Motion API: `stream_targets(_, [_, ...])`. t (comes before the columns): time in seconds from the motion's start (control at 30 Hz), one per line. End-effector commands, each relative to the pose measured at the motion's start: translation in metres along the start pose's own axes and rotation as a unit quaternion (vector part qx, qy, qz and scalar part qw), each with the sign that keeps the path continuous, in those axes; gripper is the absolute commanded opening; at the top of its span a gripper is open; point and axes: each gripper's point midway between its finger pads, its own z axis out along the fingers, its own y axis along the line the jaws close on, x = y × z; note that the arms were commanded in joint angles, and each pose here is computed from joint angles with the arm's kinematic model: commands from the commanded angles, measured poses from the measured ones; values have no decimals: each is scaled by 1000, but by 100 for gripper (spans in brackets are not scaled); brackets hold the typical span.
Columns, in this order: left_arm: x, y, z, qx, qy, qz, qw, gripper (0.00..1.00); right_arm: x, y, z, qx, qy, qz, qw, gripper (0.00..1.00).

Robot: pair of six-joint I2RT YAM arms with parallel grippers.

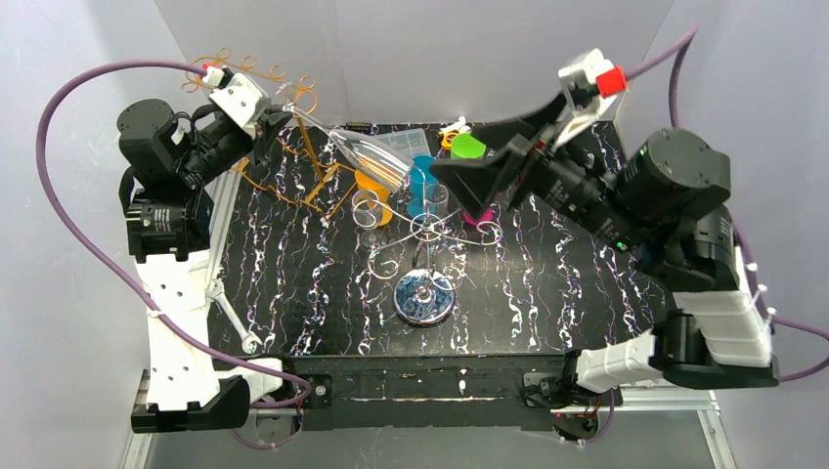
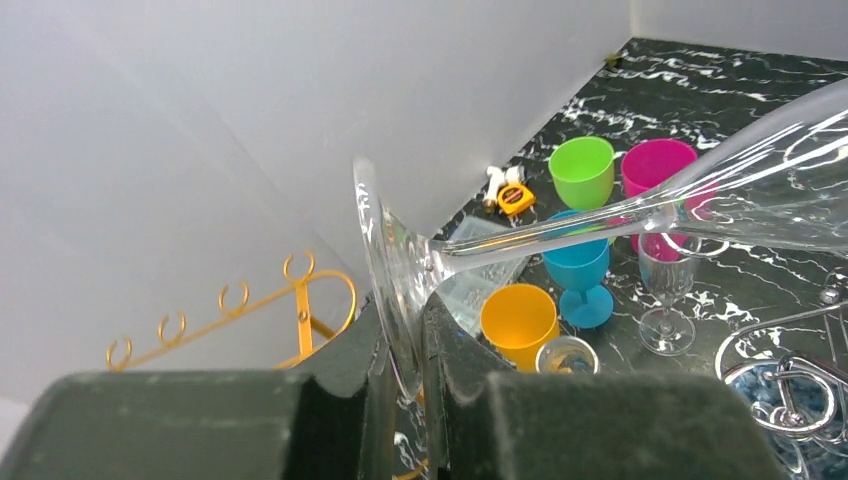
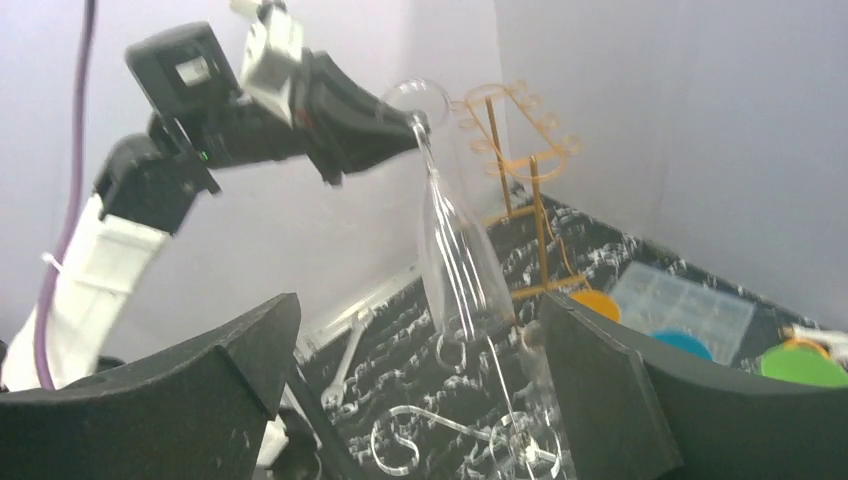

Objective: Place the wine glass upside down on the wine glass rack
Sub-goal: Turn the wine glass upside down at the wine rack.

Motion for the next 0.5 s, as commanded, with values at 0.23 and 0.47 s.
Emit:
stream_targets(0.23, [-81, -61, -33, 141, -154, 168, 964, 0, 48, 46, 58, -81, 79, -34, 993, 98])
stream_targets(0.47, [-82, -69, -40, 142, -171, 224, 949, 0, 81, 57, 64, -100, 121, -8, 987, 99])
